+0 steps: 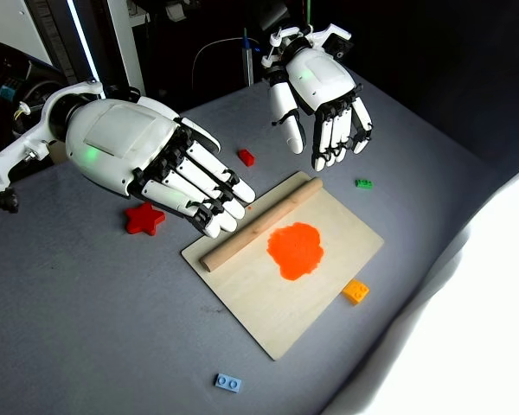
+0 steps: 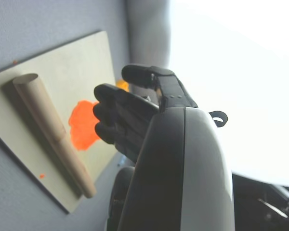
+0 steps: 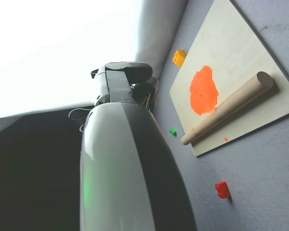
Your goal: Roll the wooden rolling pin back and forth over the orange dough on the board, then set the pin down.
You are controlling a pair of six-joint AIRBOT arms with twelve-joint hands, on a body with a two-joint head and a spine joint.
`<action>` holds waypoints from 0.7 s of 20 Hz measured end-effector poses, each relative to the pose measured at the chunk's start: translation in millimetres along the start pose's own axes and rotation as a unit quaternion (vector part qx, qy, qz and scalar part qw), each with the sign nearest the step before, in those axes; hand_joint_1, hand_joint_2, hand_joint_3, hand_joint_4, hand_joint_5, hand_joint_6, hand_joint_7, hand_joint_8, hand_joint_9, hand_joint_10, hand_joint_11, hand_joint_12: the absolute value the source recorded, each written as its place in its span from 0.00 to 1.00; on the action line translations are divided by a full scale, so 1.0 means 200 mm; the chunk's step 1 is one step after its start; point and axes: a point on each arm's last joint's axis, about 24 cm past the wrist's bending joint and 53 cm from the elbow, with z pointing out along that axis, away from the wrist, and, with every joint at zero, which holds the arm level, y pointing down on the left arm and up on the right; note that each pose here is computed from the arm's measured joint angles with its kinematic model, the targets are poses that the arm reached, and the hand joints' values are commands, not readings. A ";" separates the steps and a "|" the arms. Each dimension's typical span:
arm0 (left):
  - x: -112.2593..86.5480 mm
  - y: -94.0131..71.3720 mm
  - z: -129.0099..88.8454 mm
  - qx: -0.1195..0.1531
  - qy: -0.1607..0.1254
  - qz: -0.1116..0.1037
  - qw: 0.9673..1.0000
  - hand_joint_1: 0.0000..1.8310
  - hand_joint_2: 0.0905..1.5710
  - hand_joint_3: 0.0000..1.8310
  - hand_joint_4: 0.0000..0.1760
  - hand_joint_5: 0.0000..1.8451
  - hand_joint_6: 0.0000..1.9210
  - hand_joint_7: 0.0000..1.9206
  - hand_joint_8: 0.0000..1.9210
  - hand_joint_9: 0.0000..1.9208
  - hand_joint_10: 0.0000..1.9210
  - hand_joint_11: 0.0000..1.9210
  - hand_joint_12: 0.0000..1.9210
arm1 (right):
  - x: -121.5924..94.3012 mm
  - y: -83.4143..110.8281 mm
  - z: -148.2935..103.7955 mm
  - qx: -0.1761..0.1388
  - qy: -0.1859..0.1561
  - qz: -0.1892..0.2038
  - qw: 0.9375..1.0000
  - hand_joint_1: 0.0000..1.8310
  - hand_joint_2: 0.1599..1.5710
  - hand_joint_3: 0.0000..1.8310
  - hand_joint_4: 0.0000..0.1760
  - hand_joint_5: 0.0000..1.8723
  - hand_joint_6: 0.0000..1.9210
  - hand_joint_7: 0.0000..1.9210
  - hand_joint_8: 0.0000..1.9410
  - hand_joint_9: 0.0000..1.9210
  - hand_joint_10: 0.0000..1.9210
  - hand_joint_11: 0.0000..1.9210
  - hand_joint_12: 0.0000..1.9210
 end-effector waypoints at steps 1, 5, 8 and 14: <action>0.00 0.00 0.00 -0.001 0.001 -0.001 1.000 0.00 0.81 0.09 0.00 0.00 0.00 0.00 0.00 0.00 0.00 0.00 0.00 | 0.01 0.00 0.00 0.002 0.001 0.002 1.000 0.00 0.88 0.11 0.00 0.03 0.04 0.03 0.00 0.01 0.01 0.00 0.00; -0.01 0.00 0.01 0.003 -0.006 0.002 1.000 0.00 0.84 0.03 0.00 0.00 0.00 0.00 0.00 0.00 0.00 0.00 0.00 | 0.03 0.01 0.00 0.001 0.004 0.000 1.000 0.00 0.94 0.02 0.00 0.05 0.01 0.04 0.00 0.01 0.00 0.00 0.00; -0.01 0.01 0.01 -0.004 -0.003 -0.002 1.000 0.00 0.84 0.03 0.00 0.00 0.00 0.00 0.00 0.00 0.00 0.00 0.00 | 0.04 -0.01 -0.01 0.007 0.008 -0.007 1.000 0.00 0.95 0.02 0.00 0.05 0.01 0.05 0.00 0.02 0.01 0.00 0.00; 0.01 0.01 0.00 0.000 -0.005 -0.013 1.000 0.00 0.85 0.03 0.00 0.00 0.00 0.00 0.00 0.00 0.00 0.00 0.00 | 0.15 -0.13 -0.01 0.062 0.028 0.000 0.998 0.00 0.88 0.00 0.00 0.05 0.01 0.05 0.00 0.02 0.01 0.00 0.00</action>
